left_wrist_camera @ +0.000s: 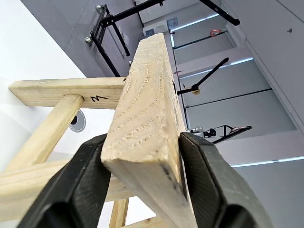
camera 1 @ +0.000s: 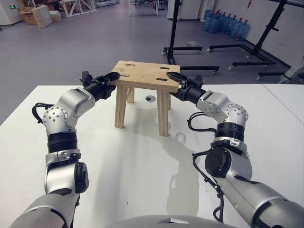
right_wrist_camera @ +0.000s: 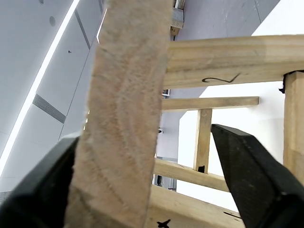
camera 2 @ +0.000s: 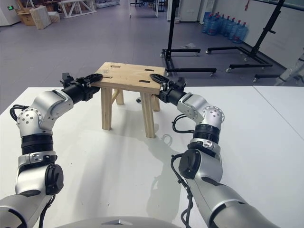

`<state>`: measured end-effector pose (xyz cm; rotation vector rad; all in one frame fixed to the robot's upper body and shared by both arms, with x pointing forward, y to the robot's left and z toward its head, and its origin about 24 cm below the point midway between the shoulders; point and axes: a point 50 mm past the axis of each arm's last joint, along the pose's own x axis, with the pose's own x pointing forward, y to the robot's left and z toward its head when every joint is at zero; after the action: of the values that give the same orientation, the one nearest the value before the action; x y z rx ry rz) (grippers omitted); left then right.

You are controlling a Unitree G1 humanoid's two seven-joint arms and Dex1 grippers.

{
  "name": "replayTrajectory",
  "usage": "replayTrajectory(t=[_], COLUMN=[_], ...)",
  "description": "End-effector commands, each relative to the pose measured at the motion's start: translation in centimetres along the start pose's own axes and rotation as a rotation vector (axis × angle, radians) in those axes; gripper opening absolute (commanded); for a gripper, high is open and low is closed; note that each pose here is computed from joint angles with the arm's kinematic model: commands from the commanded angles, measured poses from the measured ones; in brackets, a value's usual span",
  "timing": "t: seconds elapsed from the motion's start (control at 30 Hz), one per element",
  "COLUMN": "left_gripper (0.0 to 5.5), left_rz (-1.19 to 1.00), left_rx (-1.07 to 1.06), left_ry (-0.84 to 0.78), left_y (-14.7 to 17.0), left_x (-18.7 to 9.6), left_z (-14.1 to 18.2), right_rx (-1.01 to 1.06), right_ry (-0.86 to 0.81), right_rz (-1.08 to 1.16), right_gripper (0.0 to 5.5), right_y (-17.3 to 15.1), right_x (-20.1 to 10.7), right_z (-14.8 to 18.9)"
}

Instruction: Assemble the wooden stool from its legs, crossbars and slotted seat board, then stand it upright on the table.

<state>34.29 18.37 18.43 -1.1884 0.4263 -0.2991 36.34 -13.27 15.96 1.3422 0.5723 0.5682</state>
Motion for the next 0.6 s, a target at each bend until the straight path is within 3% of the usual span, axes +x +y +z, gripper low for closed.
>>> replayTrajectory(t=[0.03,0.33,0.43,0.6], left_gripper=[2.37,2.37,2.37,2.37], left_rz=[0.021,0.016,0.054,0.054], left_rx=[-0.021,-0.033,-0.05,-0.004], left_ry=[-0.007,-0.011,-0.105,-0.295], left_y=[0.8,1.1,2.1,0.7], left_x=[-0.7,-1.3,-3.1,-7.0], left_z=[0.6,-0.1,2.4,7.4], right_rx=[-0.032,-0.106,-0.146,-0.158], right_ry=[0.022,-0.128,-0.219,-0.388], right_rz=[-0.005,-0.003,-0.058,-0.168], right_gripper=[4.56,4.72,4.72,4.72], right_y=[1.1,3.2,2.7,0.0], right_x=[0.0,-4.6,-8.3,-14.2], right_z=[0.7,6.1,8.5,11.2])
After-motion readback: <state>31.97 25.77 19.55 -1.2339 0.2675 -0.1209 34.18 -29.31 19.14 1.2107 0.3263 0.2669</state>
